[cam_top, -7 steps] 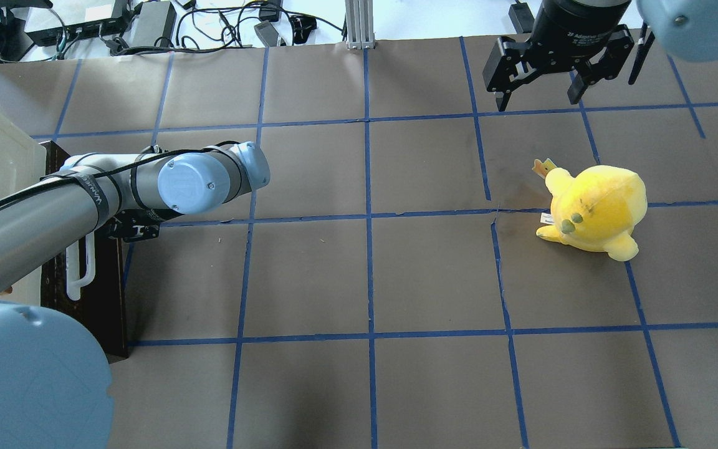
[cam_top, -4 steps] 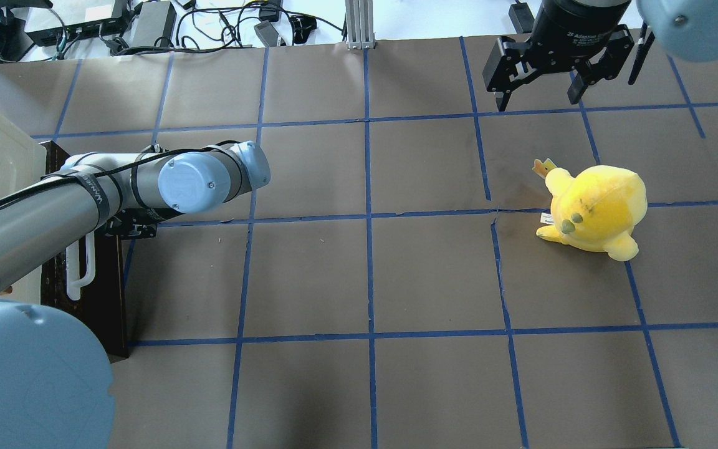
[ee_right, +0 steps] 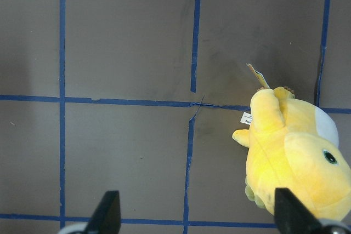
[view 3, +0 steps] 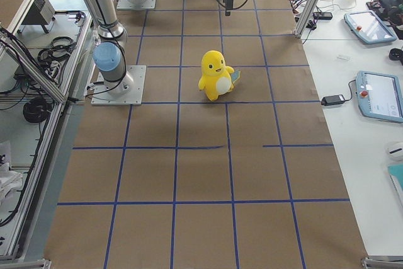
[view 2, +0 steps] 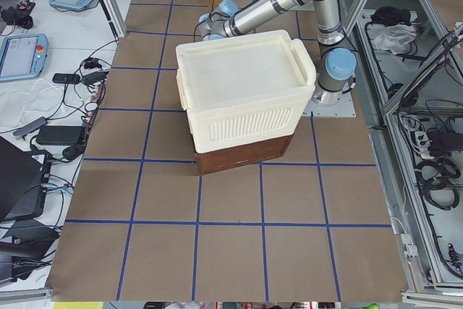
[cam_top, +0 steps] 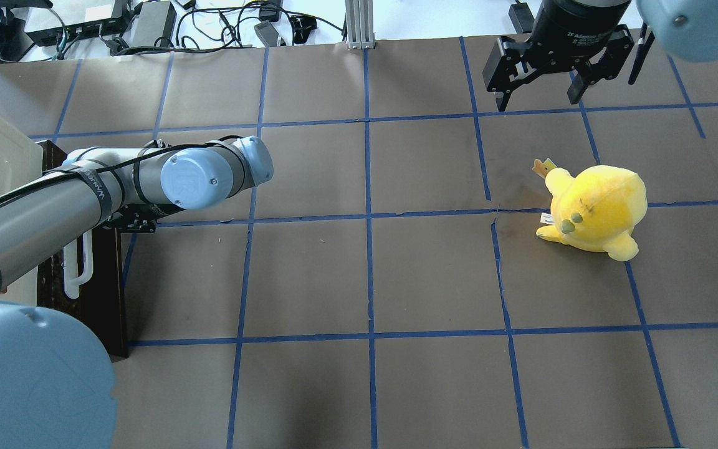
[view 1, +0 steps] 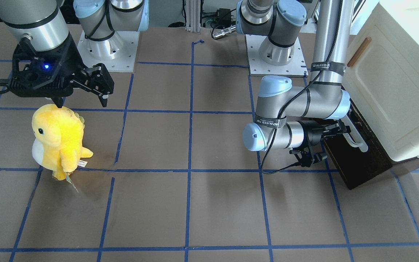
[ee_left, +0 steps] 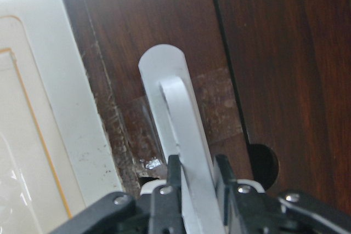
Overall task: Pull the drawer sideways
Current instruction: 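Hold the handle with the left gripper, settling the grip, then pull the handle with the left gripper away from the cabinet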
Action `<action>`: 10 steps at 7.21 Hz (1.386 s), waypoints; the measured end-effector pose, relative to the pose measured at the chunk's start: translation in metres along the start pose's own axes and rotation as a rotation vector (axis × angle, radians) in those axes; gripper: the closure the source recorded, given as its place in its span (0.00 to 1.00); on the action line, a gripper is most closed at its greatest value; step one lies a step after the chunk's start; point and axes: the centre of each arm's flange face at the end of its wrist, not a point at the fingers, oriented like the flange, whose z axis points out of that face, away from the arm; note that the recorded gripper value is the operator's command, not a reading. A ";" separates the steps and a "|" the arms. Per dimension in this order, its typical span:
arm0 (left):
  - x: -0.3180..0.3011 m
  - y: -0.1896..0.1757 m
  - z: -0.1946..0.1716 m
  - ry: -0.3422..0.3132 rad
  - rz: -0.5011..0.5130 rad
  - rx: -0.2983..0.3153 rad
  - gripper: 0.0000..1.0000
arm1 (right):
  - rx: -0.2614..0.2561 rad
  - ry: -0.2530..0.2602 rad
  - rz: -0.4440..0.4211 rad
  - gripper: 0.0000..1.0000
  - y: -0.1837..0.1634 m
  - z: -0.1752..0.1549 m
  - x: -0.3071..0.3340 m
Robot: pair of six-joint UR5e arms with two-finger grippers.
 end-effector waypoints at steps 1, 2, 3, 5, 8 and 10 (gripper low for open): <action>0.001 0.000 0.000 0.000 -0.001 0.000 0.73 | 0.000 0.000 0.000 0.00 0.000 0.000 0.000; 0.001 0.001 -0.002 0.000 0.000 0.002 0.78 | 0.000 0.000 0.000 0.00 0.000 0.000 0.000; 0.004 0.002 -0.004 0.007 0.001 0.000 0.80 | 0.000 0.000 0.000 0.00 0.000 0.000 0.000; 0.007 0.004 -0.008 0.025 0.004 -0.011 0.80 | 0.000 0.000 0.000 0.00 0.000 0.000 0.000; 0.009 0.005 -0.016 0.028 0.007 0.001 0.80 | 0.000 0.000 0.000 0.00 0.000 0.000 0.000; 0.007 0.005 -0.024 0.029 0.004 0.015 0.80 | 0.000 0.000 0.000 0.00 0.000 0.000 0.000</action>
